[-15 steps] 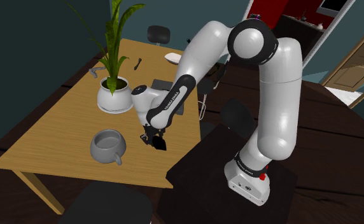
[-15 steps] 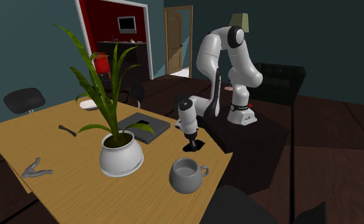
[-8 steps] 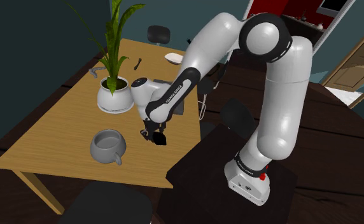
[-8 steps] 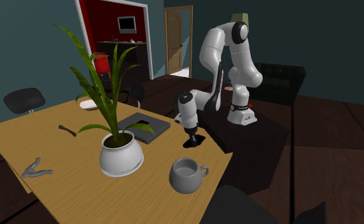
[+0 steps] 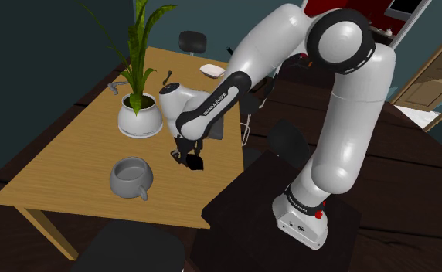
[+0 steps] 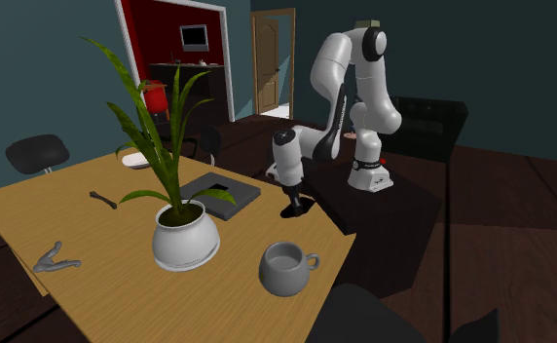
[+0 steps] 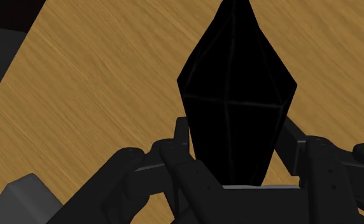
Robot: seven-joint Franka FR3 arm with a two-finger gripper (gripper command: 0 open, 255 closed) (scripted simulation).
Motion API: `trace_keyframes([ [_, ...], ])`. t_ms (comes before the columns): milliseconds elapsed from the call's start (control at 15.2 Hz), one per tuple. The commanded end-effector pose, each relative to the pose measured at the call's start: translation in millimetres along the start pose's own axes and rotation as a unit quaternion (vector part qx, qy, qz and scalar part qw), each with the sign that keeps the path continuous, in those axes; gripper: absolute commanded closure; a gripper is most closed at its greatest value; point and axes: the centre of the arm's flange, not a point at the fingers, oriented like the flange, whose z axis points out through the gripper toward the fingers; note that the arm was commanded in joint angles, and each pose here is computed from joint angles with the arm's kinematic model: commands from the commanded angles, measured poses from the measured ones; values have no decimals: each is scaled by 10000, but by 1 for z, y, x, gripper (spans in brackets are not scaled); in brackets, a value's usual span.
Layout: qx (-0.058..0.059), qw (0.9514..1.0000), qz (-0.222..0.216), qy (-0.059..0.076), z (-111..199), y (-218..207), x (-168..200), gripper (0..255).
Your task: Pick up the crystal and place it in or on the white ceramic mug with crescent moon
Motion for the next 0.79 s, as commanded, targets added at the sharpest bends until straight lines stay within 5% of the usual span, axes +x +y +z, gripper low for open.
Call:
trace_keyframes([
  [0,-1,10000,0,-1,-10,2,-3,255],
  [726,-1,10000,0,-1,-65,15,-14,255],
])
